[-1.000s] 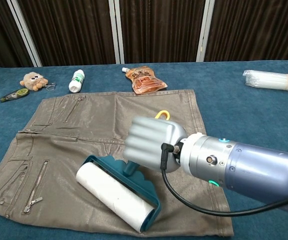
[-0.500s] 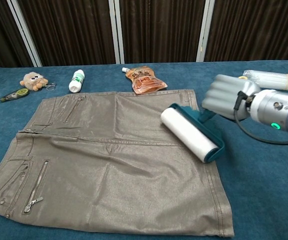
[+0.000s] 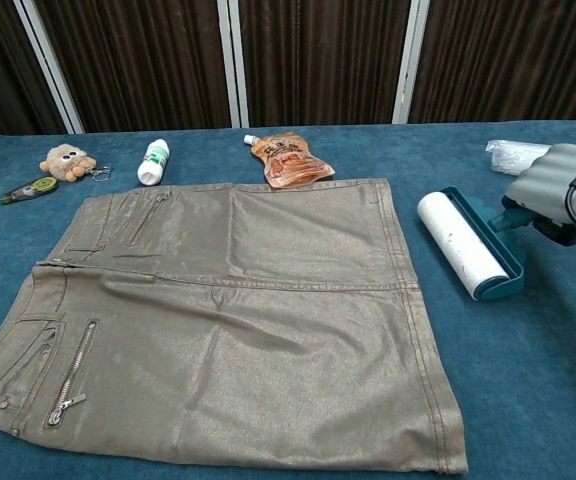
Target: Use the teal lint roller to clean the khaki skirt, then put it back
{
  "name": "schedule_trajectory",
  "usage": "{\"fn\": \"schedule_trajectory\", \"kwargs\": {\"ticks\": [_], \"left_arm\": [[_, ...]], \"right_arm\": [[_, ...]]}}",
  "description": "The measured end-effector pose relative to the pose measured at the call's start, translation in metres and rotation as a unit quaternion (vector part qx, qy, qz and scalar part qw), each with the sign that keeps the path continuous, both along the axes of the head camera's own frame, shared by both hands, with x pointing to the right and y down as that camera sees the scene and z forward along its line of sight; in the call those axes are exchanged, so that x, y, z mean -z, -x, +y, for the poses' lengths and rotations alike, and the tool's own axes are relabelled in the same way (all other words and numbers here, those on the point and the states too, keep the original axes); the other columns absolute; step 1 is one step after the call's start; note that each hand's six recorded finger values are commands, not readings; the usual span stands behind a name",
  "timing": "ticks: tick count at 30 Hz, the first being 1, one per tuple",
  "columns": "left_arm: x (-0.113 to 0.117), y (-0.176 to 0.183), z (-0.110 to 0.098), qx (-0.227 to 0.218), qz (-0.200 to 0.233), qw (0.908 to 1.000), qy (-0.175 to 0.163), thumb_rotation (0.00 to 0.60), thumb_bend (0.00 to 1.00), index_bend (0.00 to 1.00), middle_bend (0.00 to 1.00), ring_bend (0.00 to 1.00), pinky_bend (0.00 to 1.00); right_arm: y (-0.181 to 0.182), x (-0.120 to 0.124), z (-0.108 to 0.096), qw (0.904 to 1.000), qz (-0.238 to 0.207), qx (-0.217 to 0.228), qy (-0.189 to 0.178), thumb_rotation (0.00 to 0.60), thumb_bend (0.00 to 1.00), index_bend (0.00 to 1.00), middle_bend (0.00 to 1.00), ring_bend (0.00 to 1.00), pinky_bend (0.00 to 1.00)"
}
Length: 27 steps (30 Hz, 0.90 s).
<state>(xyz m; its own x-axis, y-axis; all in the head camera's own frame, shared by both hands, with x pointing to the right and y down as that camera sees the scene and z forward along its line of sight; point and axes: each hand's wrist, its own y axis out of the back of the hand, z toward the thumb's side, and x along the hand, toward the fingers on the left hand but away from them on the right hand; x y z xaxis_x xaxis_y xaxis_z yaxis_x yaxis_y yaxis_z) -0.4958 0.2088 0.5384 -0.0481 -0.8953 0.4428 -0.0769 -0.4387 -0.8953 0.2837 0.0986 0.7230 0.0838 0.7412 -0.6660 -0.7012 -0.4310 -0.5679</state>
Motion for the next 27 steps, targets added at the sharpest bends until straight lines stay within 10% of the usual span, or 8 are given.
{"fn": "schedule_trajectory", "kwargs": {"ticks": [2,4,18,27], "left_arm": [[0.002,-0.001,0.0,-0.001,0.002,1.0,-0.002,0.6,0.0,0.0,0.0,0.0,0.0],[0.003,-0.001,0.001,-0.001,0.005,1.0,-0.004,0.6,0.0,0.0,0.0,0.0,0.0],[0.012,0.003,0.001,0.002,0.032,0.9994,-0.009,0.6,0.0,0.0,0.0,0.0,0.0],[0.023,0.005,0.006,-0.01,0.042,0.9987,-0.028,0.6,0.0,0.0,0.0,0.0,0.0]], "right_arm": [[-0.002,0.002,0.003,0.9998,-0.004,-0.018,0.003,0.6,0.12,0.06,0.2,0.14,0.27],[-0.004,0.004,0.005,0.9992,-0.009,-0.038,0.008,0.6,0.0,0.0,0.07,0.03,0.18],[-0.012,0.058,0.004,0.986,-0.114,-0.119,-0.024,0.6,0.0,0.0,0.0,0.0,0.0],[-0.044,0.127,0.041,0.9392,-0.302,-0.132,-0.096,0.6,0.0,0.0,0.0,0.0,0.0]]}}
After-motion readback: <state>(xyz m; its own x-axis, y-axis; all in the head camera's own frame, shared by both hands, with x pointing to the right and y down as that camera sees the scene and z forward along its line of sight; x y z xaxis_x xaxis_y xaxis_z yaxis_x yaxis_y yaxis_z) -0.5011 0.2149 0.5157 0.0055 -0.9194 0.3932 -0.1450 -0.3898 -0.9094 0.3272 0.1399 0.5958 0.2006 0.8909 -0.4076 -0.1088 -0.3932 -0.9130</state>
